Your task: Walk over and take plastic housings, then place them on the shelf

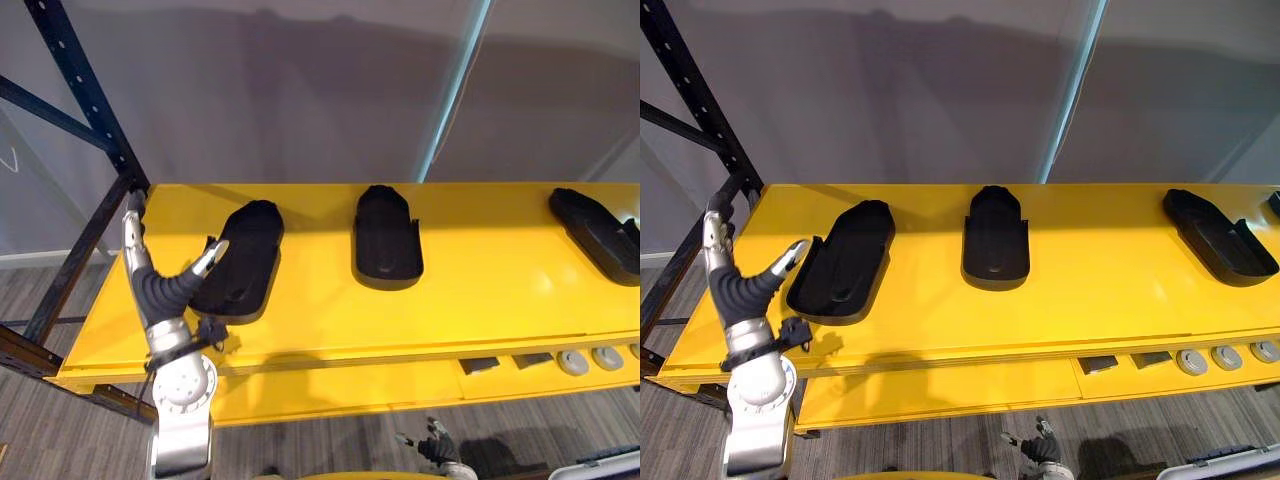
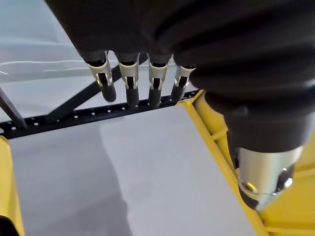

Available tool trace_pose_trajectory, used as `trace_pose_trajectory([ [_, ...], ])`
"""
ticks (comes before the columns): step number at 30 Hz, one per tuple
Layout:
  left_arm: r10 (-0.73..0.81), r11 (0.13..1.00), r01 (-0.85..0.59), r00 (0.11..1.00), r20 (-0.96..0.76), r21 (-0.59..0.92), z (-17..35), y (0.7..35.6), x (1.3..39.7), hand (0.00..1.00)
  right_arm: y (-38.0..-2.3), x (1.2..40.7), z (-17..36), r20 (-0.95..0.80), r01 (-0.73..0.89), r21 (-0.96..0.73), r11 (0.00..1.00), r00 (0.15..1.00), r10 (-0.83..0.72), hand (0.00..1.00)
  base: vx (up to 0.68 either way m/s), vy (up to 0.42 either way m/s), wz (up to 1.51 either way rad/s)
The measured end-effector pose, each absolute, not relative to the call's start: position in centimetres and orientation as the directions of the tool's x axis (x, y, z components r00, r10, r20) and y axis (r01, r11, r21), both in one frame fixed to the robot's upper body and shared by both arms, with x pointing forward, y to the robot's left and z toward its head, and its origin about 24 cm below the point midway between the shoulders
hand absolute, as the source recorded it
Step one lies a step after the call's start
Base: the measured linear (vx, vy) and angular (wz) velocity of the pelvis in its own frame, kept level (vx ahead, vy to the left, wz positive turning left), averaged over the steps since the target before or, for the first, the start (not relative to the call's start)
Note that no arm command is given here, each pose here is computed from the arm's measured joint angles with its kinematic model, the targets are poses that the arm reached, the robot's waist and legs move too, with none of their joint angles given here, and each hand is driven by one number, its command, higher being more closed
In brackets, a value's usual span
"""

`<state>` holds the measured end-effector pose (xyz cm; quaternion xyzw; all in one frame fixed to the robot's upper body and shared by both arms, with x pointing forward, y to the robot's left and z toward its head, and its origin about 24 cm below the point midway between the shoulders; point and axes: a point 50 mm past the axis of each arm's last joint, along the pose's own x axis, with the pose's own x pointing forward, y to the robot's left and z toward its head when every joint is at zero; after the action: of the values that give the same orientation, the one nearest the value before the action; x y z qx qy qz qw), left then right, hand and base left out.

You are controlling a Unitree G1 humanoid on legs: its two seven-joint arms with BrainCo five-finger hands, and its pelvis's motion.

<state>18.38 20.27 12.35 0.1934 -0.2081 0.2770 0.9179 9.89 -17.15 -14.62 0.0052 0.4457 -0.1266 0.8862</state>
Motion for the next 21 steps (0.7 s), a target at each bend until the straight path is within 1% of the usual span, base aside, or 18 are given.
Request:
trace_pose_trajectory([
  [5, 0.455, 0.765, -0.566, 0.813, 0.364, 0.308, 9.9, 20.8, 16.3, 1.00, -17.1, 9.6, -14.7, -0.794, 0.231, -0.106, 0.967, 0.566, -0.223, 0.00, -0.01, 0.015, 0.13],
  [7, 0.445, 0.777, -0.528, 0.846, 0.295, 0.342, 8.6, 20.8, 15.7, 1.00, -17.1, 9.5, -14.7, -0.794, 0.229, -0.106, 0.968, 0.566, -0.221, 0.00, -0.01, 0.008, 0.13],
  [13, 0.363, 0.853, -0.382, 0.924, 0.123, 0.356, 5.3, 19.7, 15.8, 1.00, -17.2, 10.3, -14.2, -0.772, 0.231, -0.104, 0.967, 0.595, -0.225, 0.00, -0.02, 0.031, 0.06],
  [17, 0.317, 0.883, -0.309, 0.948, 0.036, 0.353, 3.2, 18.7, 16.1, 1.00, -17.0, 10.3, -14.2, -0.772, 0.215, -0.106, 0.971, 0.598, -0.216, 0.00, 0.00, 0.028, -0.05],
  [21, 0.290, 0.894, -0.271, 0.957, 0.002, 0.358, 2.3, 18.0, 16.5, 1.00, -16.6, 10.4, -14.2, -0.772, 0.197, -0.100, 0.975, 0.603, -0.201, 0.00, 0.01, 0.021, -0.11],
])
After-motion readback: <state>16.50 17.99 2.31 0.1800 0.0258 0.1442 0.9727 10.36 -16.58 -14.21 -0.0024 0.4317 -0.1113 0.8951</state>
